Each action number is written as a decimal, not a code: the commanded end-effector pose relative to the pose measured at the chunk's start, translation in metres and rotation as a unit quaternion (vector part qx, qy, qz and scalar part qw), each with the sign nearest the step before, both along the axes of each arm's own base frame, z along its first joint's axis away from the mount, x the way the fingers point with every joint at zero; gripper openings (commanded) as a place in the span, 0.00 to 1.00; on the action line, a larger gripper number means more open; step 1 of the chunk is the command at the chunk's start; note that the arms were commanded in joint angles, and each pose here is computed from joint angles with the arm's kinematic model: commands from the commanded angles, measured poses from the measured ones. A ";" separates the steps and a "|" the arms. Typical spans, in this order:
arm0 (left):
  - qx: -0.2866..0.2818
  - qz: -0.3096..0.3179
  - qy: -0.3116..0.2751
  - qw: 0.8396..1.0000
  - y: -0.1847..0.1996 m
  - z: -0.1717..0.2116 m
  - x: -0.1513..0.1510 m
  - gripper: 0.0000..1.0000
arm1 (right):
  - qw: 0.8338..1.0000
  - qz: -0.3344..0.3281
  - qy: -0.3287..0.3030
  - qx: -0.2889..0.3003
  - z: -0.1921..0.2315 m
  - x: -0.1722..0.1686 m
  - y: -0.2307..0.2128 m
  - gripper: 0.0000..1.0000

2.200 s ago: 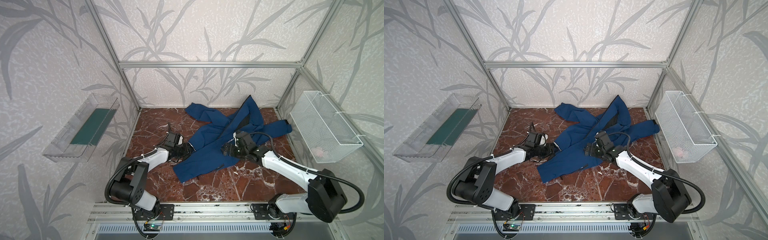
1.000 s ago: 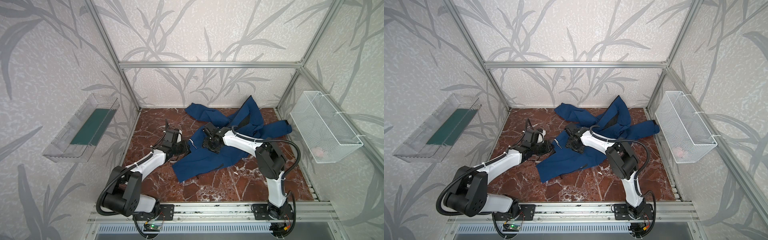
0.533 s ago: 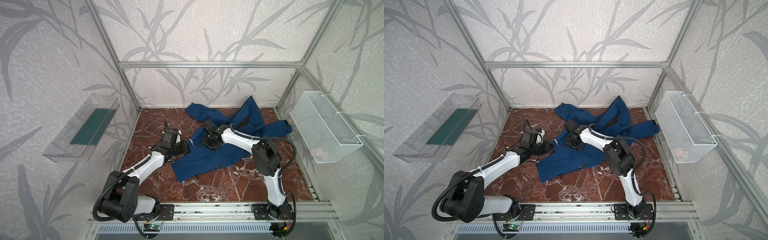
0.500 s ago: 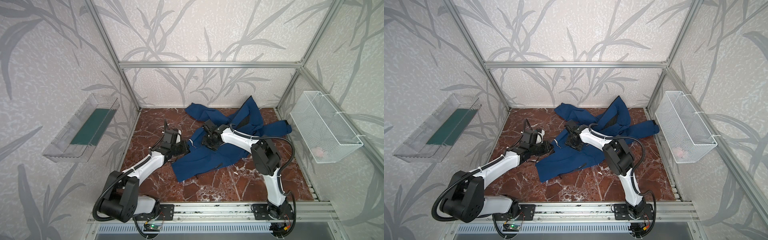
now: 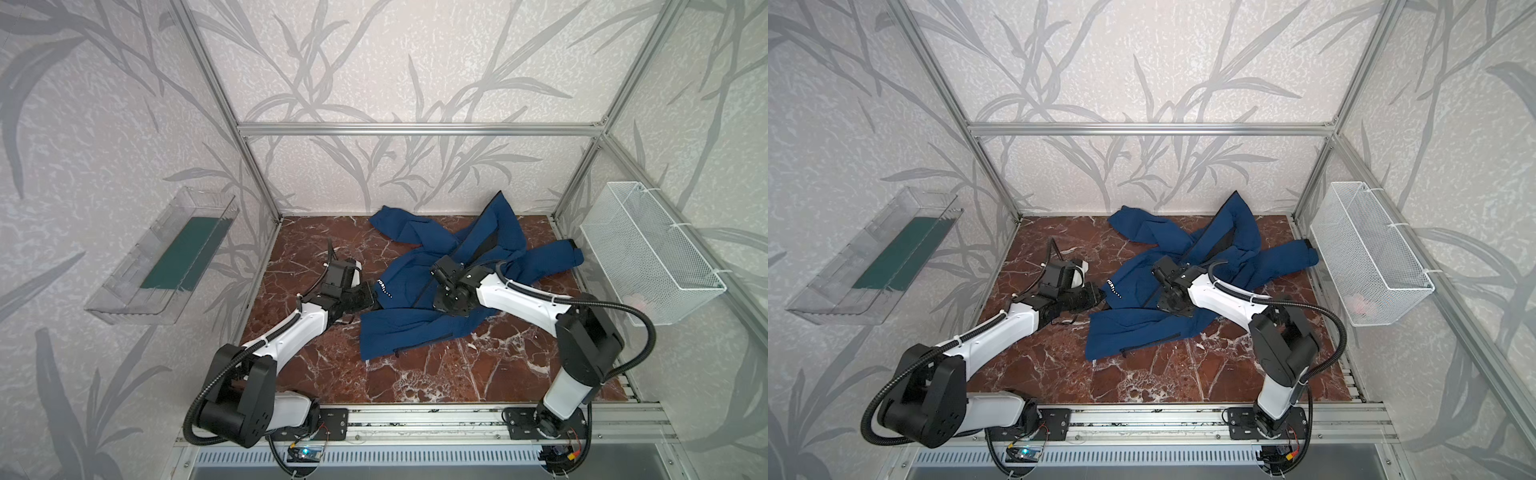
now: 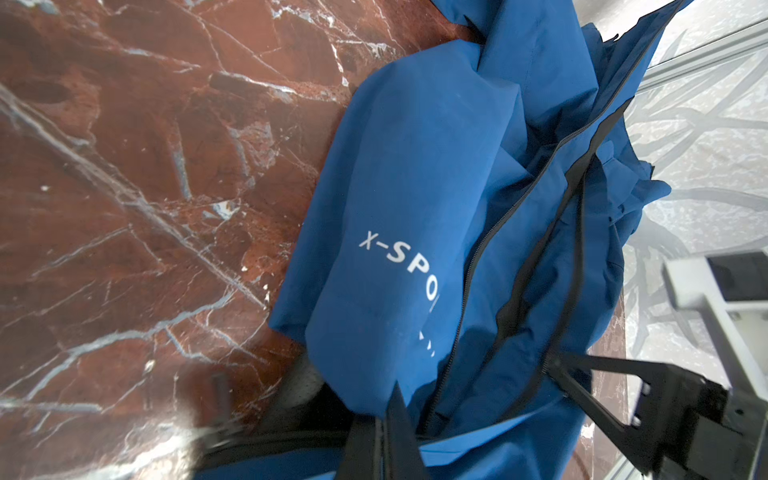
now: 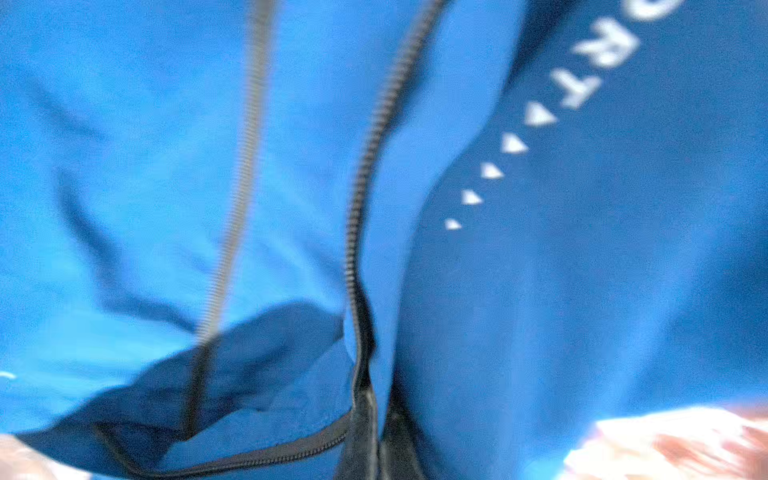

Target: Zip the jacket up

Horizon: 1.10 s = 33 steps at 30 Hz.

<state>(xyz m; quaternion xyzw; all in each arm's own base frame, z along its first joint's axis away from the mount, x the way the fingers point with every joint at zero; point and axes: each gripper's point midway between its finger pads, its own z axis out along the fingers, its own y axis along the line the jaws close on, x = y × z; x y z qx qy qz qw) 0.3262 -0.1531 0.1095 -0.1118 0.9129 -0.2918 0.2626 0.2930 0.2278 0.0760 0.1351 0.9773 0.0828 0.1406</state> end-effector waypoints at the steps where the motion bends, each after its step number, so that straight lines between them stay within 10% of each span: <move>1: 0.000 0.023 -0.009 1.000 0.006 0.020 0.002 0.00 | 0.993 -0.025 -0.002 -0.117 -0.003 -0.015 -0.069 0.00; 7: -0.052 0.050 -0.004 0.997 0.004 0.050 0.003 0.00 | 0.989 -0.041 0.029 -0.137 -0.012 -0.021 -0.113 0.02; 15: -0.173 0.082 -0.011 0.981 0.000 0.105 0.007 0.00 | 0.995 0.053 -0.082 0.026 0.060 -0.008 -0.063 0.70; 24: -0.193 0.075 -0.005 0.978 -0.003 0.112 0.001 0.00 | 0.953 0.068 -0.121 0.270 0.111 -0.026 0.033 0.75; 33: -0.183 0.074 0.000 0.980 0.000 0.105 -0.007 0.00 | 0.959 0.128 -0.037 0.251 0.078 -0.034 0.115 0.70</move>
